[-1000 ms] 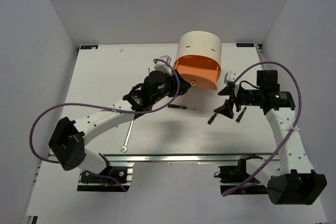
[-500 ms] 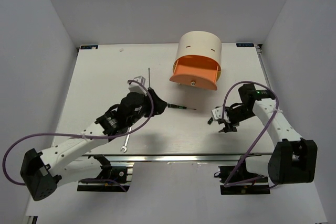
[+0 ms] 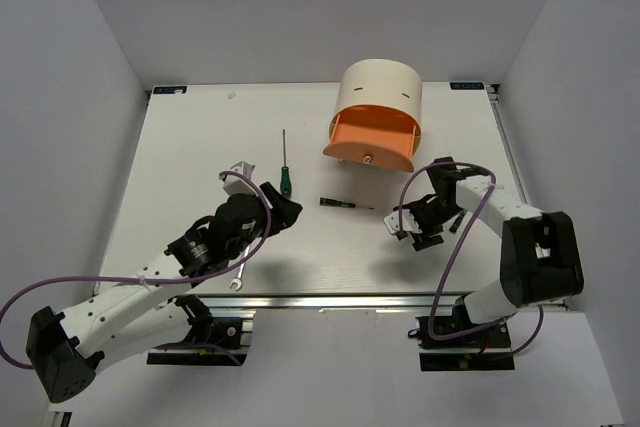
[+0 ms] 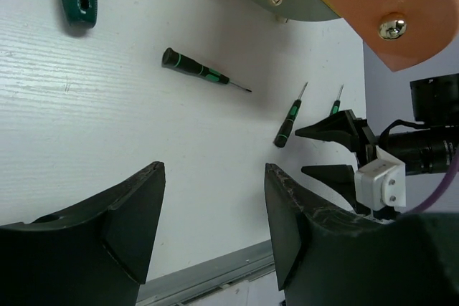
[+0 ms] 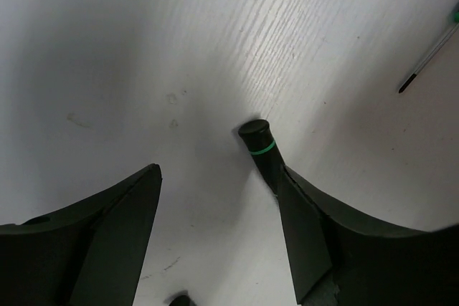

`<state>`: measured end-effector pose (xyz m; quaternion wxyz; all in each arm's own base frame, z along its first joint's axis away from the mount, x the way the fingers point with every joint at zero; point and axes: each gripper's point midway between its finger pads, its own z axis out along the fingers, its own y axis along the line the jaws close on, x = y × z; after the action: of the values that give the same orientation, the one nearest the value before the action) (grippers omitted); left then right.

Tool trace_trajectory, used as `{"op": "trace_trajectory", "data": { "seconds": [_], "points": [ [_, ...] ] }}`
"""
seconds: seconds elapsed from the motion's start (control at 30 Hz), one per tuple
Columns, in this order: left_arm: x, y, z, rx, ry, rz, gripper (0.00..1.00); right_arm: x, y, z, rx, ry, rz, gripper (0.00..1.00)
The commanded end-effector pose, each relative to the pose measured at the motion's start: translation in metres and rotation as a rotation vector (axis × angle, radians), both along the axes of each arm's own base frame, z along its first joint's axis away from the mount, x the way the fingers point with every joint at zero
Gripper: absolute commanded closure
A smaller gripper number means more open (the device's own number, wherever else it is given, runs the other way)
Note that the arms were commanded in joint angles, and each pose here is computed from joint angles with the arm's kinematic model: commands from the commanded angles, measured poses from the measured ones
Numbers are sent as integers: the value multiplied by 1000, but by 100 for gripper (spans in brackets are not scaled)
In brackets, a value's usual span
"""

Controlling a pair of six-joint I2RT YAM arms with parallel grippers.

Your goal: Sort the tools into containers

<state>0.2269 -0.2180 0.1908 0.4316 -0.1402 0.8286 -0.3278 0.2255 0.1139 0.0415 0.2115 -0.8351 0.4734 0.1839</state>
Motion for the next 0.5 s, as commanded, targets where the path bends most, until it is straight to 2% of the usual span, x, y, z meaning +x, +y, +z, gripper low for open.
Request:
{"op": "trace_trajectory", "data": {
  "seconds": [0.0, 0.13, 0.3, 0.4, 0.47],
  "points": [
    [0, 2, -2, -10, 9, 16, 33, 29, 3, 1, -39, -63, 4, 30],
    [3, -1, -3, 6, 8, 11, 32, 44, 8, 2, -50, -61, -12, 32],
    [7, -6, -3, 9, 5, 1, 32, 45, 10, -12, -103, -32, 31, 35],
    [9, -8, 0, 21, 4, 2, 32, 38, 8, -20, -145, 33, 60, 42],
    [11, -8, 2, 25, 1, 5, 32, 32, 5, -26, -172, 81, 76, 50]
  ]
}}
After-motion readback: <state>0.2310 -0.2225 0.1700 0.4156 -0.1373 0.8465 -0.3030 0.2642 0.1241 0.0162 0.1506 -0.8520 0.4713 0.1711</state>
